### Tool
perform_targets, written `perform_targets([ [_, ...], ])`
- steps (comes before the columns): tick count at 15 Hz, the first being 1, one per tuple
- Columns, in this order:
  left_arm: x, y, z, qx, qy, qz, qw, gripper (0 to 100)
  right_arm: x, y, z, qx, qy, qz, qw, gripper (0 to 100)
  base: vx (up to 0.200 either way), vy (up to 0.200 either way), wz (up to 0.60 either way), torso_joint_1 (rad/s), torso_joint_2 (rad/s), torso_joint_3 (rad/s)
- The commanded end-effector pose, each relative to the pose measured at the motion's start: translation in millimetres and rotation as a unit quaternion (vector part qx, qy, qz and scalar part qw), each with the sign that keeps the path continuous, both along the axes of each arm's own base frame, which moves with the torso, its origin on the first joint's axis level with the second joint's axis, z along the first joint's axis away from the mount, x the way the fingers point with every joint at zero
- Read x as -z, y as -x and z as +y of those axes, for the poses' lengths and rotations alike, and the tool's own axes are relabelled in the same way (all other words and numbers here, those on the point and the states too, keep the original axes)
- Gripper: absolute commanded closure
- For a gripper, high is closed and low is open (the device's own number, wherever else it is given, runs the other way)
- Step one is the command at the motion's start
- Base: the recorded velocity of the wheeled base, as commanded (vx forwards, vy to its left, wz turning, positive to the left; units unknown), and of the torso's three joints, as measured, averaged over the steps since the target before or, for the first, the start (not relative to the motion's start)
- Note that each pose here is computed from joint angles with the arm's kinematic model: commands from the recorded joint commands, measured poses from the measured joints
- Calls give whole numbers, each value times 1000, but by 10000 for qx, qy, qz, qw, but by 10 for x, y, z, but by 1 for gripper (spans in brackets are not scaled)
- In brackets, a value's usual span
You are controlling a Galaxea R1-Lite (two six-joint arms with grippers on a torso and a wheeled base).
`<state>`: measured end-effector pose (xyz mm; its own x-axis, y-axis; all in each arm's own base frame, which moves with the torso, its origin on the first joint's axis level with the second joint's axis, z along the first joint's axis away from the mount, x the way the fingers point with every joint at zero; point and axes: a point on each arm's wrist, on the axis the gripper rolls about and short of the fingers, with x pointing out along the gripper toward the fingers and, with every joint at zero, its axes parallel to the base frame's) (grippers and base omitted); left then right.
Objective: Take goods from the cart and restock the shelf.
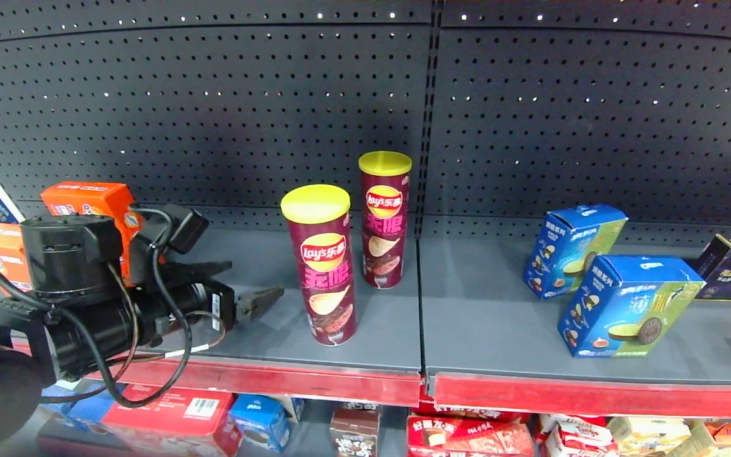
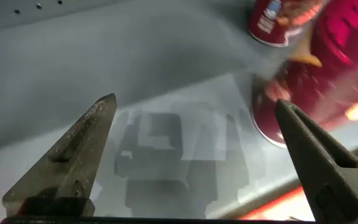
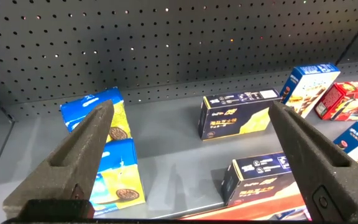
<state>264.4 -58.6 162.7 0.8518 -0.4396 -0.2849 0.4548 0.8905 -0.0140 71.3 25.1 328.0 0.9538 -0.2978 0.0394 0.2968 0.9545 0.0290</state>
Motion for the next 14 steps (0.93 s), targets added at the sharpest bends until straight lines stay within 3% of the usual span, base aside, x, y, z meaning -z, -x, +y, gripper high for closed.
perform_targets([
  [1,58,-101,-16,-6,-19,93,10000,0,-2,-3,3,-5,7,6,10000,0,0,0,0,0,0,0],
  [14,152,-375,-286,324,-42,166,9993,0,-54,13,-10,10,-47,-78,10000,0,0,0,0,0,0,0],
])
